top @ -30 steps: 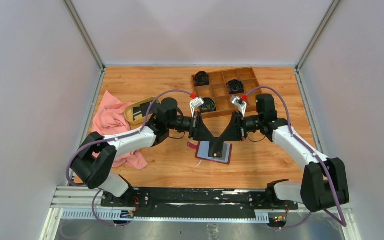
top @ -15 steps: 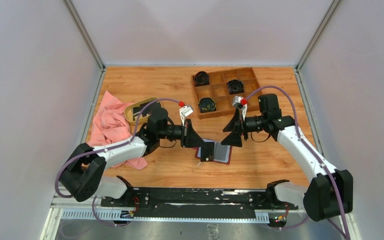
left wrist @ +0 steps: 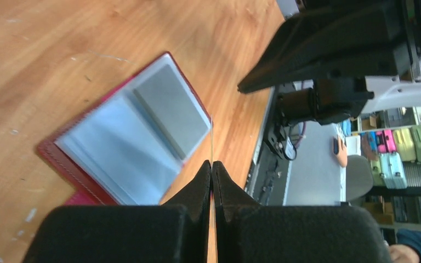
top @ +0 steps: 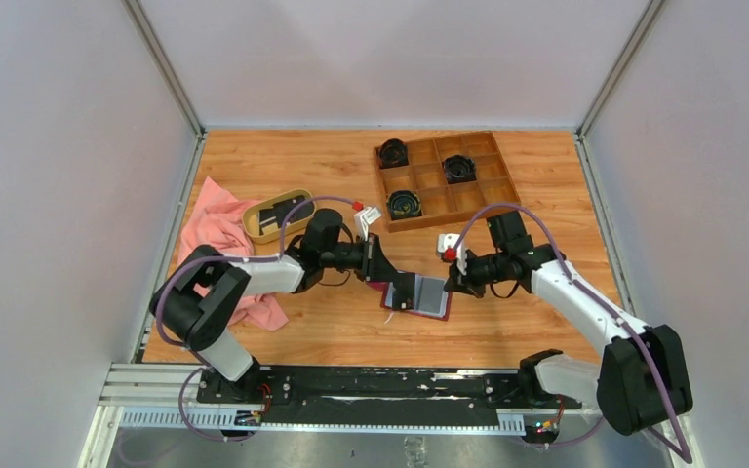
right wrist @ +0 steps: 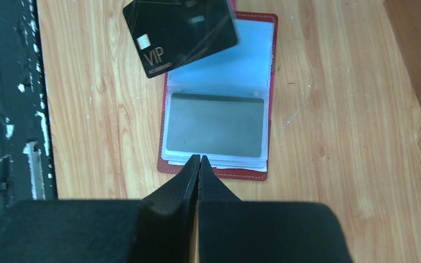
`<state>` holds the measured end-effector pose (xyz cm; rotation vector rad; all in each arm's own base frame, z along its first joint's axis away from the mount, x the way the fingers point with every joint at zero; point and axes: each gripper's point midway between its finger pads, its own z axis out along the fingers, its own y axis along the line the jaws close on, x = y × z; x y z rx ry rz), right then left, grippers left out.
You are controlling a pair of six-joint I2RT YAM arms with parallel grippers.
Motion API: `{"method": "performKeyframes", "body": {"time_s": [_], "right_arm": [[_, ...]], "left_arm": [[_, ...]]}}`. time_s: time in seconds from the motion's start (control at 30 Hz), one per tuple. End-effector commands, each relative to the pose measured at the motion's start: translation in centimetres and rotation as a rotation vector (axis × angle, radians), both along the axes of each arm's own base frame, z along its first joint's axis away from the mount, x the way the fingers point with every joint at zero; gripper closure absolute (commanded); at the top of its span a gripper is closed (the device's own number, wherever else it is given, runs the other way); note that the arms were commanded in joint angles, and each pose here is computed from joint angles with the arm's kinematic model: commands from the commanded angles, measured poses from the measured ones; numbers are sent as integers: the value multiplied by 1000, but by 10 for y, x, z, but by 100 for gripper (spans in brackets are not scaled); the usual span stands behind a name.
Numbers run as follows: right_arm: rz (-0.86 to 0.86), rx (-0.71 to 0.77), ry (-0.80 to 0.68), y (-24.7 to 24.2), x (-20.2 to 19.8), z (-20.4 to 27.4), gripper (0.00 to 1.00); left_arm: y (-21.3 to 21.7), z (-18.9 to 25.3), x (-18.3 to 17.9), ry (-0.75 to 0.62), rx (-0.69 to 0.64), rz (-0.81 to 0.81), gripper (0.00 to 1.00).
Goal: Put the credit cards into the card holder
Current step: Insert the credit card into the card holder.
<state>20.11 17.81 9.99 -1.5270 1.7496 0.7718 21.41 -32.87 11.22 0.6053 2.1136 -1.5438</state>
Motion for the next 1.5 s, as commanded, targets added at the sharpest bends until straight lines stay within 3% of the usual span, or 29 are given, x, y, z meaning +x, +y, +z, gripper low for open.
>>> {"method": "performKeyframes", "body": {"time_s": [0.0,0.33,0.73,1.47], "right_arm": [[67,-99,-76,1,5,-20,100],[55,-178,-71,6,9,-39,100],[64,-200,-55,8,7,-44,100],[67,-218,-36,9,5,-49,100]], "left_arm": [[-3,0,29,6,-36,58,100],[-4,-11,39,66,-195,117,100],[1,-39,35,59,-125,109,100],[-1,-60,32,108,-119,94,100]]}}
